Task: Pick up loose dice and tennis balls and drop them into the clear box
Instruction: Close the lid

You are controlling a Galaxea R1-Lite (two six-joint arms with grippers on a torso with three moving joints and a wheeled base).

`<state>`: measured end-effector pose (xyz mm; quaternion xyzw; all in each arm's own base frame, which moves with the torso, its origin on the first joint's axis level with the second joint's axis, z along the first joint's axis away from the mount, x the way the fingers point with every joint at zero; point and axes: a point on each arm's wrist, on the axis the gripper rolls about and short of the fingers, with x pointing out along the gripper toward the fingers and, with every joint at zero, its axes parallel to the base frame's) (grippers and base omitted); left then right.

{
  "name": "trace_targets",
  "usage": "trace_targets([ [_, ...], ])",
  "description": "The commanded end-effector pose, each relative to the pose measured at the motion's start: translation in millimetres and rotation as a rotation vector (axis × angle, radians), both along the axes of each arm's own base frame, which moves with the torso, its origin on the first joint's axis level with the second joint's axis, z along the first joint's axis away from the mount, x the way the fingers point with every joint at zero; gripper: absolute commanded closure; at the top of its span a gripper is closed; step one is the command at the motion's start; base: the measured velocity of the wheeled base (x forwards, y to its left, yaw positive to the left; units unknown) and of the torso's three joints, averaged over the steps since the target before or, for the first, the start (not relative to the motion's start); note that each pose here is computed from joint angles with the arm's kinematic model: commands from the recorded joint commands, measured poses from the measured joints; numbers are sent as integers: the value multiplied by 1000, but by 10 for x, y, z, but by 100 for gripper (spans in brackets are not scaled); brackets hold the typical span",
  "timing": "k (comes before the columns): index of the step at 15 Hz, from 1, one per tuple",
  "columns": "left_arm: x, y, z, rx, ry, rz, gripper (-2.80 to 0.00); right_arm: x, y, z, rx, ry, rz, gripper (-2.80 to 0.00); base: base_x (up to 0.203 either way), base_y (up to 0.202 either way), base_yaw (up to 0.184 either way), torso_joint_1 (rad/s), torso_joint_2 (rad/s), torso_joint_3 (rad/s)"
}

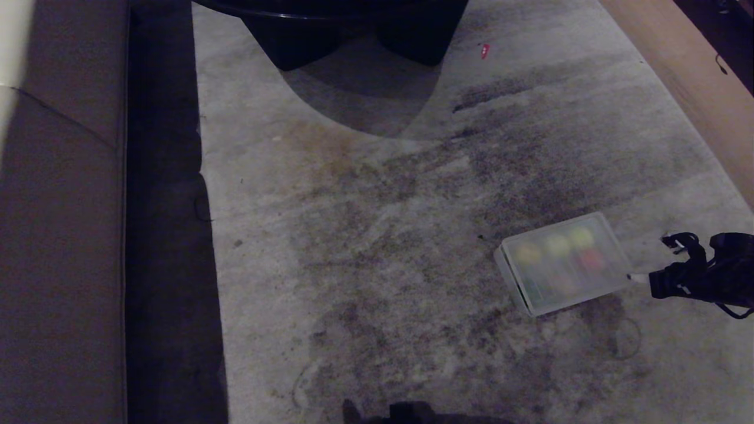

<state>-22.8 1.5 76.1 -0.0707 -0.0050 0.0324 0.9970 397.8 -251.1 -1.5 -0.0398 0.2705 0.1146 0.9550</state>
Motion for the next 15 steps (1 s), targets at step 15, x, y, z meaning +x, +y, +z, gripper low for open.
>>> trace_targets([
  [15, -1, 0, 0, -1, -2, 1, 0, 37, 33, -108, -38, 0, 40, 0, 0, 0, 0, 0, 0, 0],
])
